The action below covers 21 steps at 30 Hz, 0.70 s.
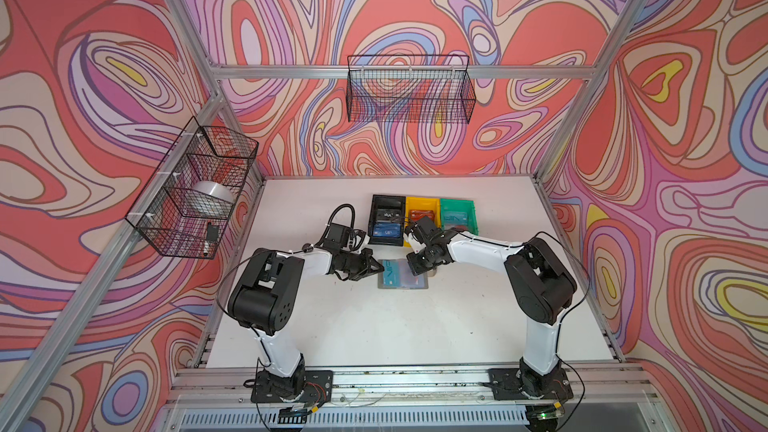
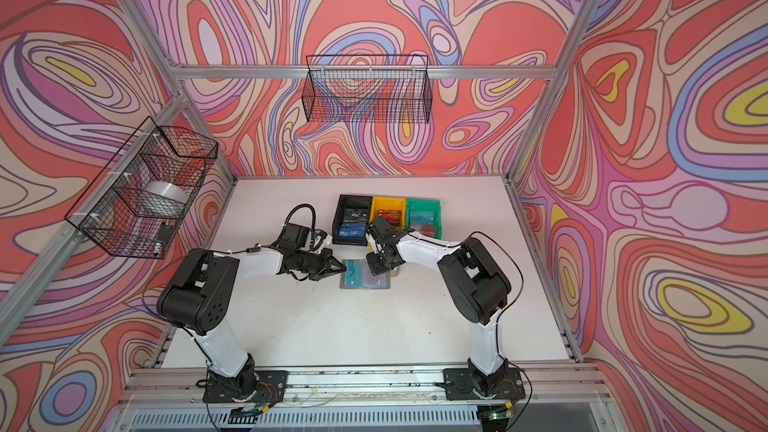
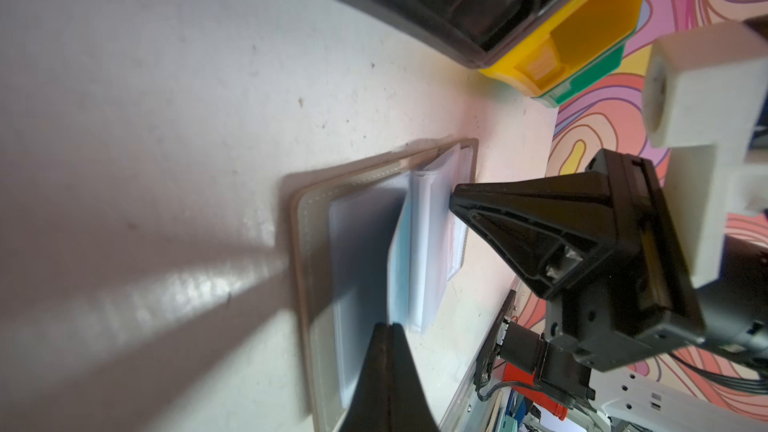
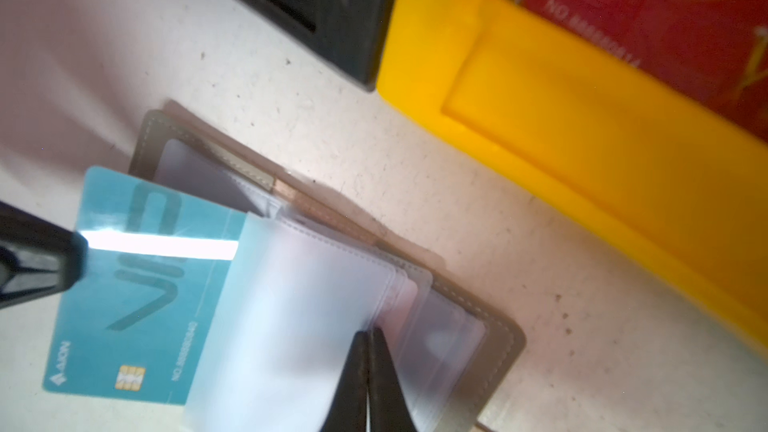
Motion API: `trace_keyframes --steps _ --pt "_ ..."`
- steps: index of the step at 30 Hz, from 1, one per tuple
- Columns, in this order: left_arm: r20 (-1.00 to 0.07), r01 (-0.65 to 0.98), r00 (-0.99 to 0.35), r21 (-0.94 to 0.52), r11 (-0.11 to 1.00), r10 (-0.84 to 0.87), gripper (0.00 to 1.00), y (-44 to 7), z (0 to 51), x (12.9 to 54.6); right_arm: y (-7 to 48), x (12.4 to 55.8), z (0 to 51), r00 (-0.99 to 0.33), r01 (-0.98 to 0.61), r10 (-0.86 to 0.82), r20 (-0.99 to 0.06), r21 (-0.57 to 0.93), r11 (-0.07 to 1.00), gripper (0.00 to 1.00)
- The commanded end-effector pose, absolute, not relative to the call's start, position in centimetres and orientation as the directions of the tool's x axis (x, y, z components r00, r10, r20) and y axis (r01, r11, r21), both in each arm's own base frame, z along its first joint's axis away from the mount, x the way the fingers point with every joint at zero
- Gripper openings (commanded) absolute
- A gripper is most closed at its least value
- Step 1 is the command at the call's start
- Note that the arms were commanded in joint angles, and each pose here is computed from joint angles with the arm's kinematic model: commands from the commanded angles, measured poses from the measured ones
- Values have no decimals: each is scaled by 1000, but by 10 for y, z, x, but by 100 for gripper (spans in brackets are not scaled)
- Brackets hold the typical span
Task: Take the credit cards out of the card holder
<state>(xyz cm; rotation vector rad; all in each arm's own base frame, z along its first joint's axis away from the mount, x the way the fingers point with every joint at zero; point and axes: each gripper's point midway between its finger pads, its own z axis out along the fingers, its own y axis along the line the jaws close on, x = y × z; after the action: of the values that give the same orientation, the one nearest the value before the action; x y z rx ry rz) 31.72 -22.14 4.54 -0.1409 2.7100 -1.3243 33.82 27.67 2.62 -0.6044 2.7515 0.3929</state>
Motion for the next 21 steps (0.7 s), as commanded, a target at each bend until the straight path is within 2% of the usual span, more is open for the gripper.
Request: trace_keyframes --steps 1,21 --pt "-60 -42 -989 -758 651 -133 0 -209 43 308 273 312 -6 -892 -440 -396 -219 216 872 6" --pt "-96 -35 -982 -747 663 -161 0 -190 63 304 294 309 5 -874 -477 -418 -247 278 834 6"
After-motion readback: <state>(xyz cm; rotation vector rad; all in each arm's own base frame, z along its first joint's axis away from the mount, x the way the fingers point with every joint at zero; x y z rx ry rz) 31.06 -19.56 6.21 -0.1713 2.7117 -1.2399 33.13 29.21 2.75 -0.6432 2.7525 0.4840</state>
